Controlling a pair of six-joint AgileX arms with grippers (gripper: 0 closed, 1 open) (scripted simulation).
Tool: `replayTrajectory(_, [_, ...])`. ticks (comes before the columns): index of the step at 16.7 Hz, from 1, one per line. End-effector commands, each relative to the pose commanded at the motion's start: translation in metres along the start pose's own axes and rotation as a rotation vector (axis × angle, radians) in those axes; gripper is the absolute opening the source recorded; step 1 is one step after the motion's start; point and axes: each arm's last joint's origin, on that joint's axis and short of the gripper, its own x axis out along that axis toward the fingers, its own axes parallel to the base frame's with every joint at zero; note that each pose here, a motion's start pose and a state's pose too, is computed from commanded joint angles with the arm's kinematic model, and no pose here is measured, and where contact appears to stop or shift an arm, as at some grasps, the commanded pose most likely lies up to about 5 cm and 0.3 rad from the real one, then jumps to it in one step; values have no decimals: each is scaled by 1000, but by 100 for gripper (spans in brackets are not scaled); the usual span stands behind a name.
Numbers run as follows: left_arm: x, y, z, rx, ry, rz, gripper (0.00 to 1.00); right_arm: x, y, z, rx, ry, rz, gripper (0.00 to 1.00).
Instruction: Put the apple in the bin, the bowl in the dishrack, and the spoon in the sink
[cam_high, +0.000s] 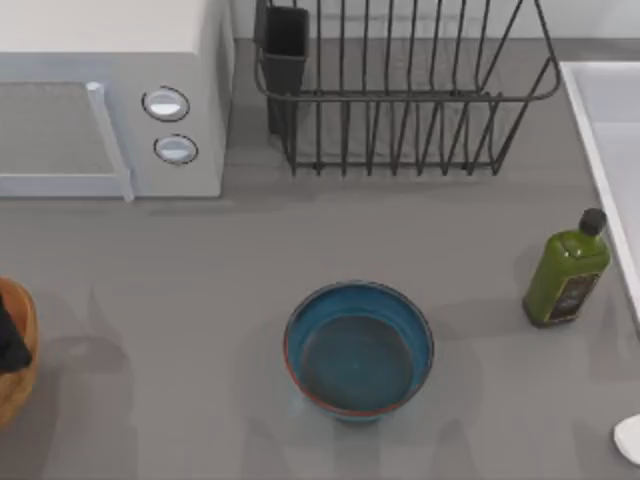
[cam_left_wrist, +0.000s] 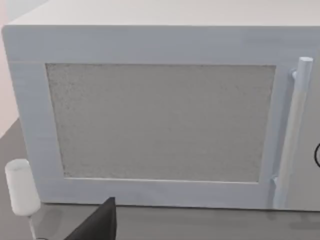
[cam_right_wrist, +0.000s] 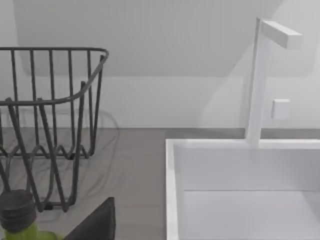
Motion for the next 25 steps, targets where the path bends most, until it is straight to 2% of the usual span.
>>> replayTrajectory(3, [0,-1,-13,-6,-86,-29,100,0,0,0,0,0,0,100])
replayTrajectory(9, [0,-1,-13,-6,-92,-32,100,0,0,0,0,0,0,100])
replayTrajectory(11, [0,-1,-13,-6,-92,-32,100,0,3,6,22,19,26,100])
replayTrajectory(14, [0,-1,-13,-6,-92,-32,100,2,13,27,92,111,109,100])
replayTrajectory(17, [0,-1,-13,-6,-92,-32,100,11,30,62,170,280,210,100])
replayTrajectory(20, [0,-1,-13,-6,-92,-32,100,35,57,92,220,533,281,100])
replayTrajectory(23, [0,-1,-13,-6,-92,-32,100,62,94,114,233,793,302,100])
replayTrajectory(25, [0,-1,-13,-6,-92,-32,100,83,122,118,216,972,277,100])
